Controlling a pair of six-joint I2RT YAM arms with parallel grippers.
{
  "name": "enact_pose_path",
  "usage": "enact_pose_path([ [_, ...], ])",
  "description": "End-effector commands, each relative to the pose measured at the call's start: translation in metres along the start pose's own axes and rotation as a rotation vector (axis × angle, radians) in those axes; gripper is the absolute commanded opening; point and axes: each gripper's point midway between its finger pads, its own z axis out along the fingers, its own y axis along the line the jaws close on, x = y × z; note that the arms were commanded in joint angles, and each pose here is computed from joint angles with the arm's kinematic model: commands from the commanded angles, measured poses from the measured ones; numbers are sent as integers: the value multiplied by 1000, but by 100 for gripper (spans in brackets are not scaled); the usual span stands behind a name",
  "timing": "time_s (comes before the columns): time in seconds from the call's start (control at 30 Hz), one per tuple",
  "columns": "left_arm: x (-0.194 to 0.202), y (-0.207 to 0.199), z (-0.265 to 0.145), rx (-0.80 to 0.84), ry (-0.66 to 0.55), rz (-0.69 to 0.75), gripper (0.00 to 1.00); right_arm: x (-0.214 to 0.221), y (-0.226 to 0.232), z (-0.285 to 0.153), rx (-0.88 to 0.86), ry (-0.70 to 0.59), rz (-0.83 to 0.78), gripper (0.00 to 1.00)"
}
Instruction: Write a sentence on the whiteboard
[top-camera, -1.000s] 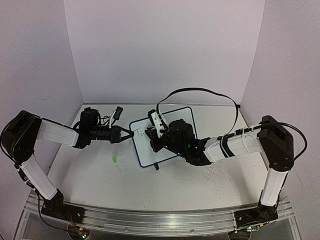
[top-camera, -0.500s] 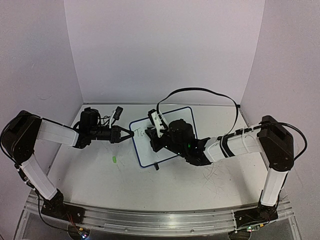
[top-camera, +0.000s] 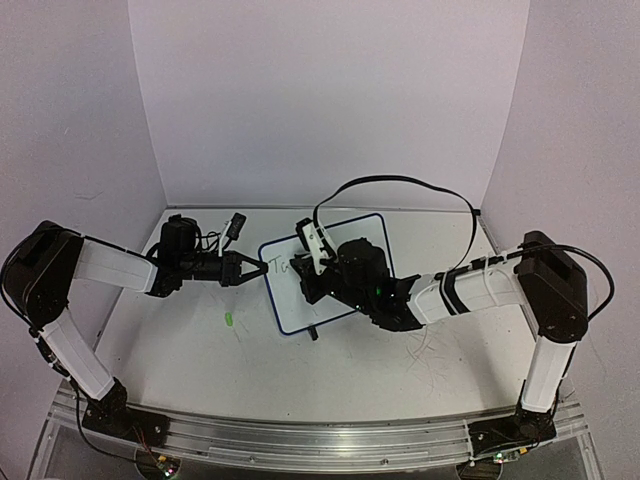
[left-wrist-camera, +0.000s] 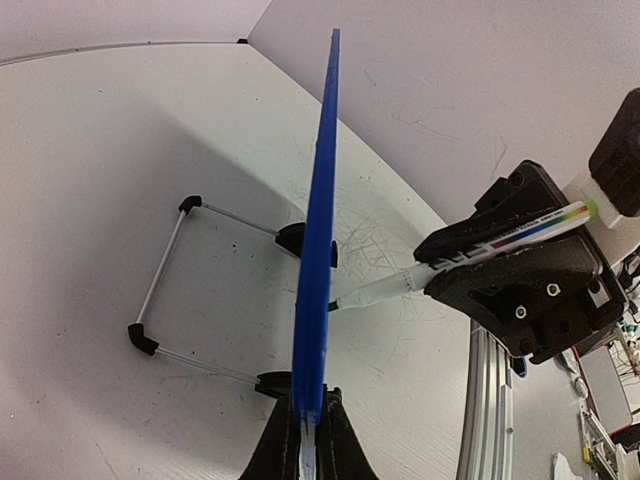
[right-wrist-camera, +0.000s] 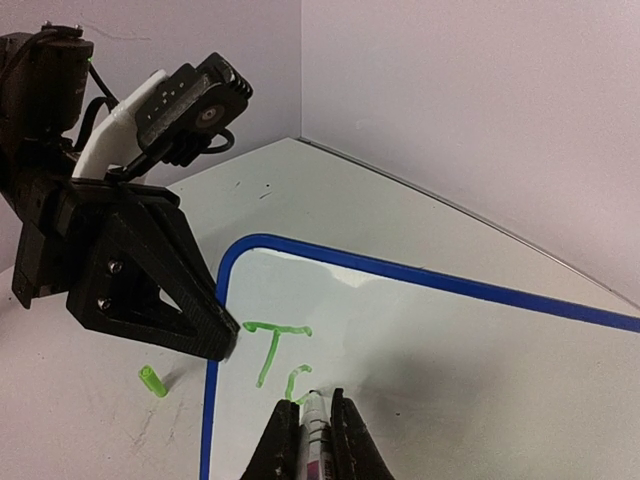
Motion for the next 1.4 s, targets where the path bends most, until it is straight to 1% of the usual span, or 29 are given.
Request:
enact_pose_path([
  [0.0, -18, -11, -6, 11, -41, 73, 0, -34, -23, 1, 70, -77, 32, 0],
  [0.17, -18, -10, -6, 12, -41, 74, 0, -35, -21, 2, 62, -80, 34, 0],
  [0.57, -18, -10, -6, 13, -40, 72, 0, -21, -7, 10, 5, -42, 20, 0],
  [0.9, -18, -11, -6, 12, -41, 73, 0, -10, 0, 10, -11, -16, 16, 0],
  [1.1, -17, -10, -6, 11, -40, 71, 0, -20, -2, 2, -10, -34, 20, 0],
  [1.37, -17, -11, -6, 11, -40, 72, 0, -11, 0, 6, -14, -10, 14, 0],
])
